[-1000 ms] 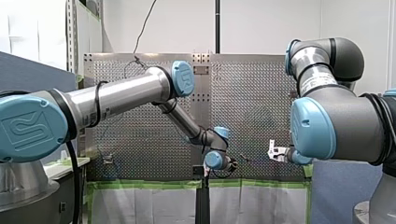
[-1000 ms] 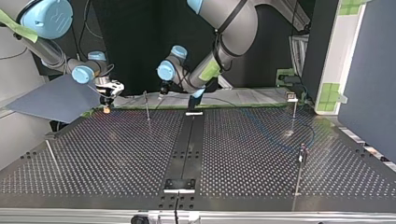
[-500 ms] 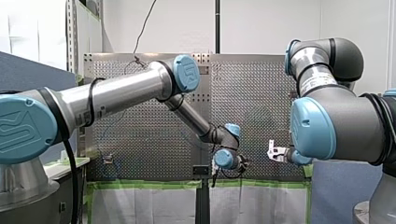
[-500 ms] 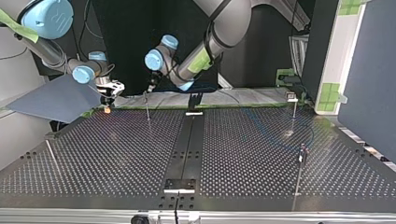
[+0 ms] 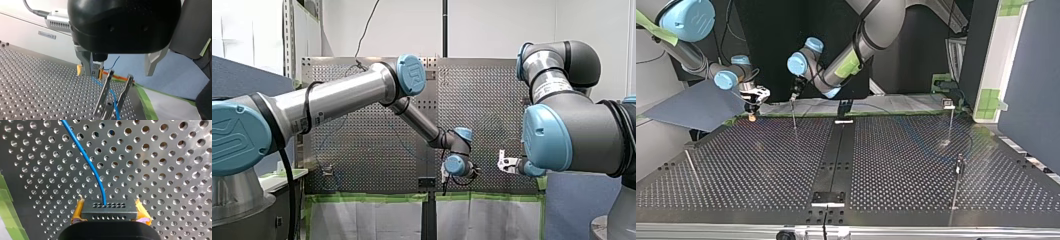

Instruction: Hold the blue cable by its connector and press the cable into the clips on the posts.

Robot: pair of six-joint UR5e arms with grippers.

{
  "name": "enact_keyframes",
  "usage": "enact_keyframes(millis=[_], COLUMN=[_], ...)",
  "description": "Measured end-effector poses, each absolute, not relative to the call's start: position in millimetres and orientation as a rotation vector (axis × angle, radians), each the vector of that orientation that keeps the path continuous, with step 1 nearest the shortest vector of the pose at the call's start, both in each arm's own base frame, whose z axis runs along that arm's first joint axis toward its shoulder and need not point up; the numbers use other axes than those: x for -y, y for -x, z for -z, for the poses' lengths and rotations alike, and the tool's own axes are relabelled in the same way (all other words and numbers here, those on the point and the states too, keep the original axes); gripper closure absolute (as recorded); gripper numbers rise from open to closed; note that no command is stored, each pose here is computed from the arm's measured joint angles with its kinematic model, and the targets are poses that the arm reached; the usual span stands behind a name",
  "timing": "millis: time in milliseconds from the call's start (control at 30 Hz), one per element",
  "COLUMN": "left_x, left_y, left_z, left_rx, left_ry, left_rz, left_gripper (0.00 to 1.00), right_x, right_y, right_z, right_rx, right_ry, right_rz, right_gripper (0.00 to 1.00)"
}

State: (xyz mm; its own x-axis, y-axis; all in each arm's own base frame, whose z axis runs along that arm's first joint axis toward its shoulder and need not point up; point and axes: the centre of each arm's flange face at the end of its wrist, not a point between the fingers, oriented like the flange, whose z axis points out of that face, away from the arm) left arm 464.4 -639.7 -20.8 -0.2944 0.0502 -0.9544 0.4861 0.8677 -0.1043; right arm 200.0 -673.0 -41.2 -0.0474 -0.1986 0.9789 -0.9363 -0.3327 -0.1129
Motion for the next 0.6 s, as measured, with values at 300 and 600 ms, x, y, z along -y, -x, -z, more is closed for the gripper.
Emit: enact_keyframes(millis=[300,600], left_x=[646.3,646.6], left_y=[-459.4,-454.4], left_z=[19.9,23.4], left_rx=[-1.817,-1.822], left_ry=[-0.387,-0.386], left_rz=[0.477,0.484], left_gripper=[0.0,0.0], right_x=[672.8,672.3], right_y=[-200.6,-201.8], right_z=[41.2,41.1], right_rx=[1.227,1.227], right_ry=[-1.574,-1.581], right_rz=[-1.435,-1.451], right_gripper=[1.0,1.0])
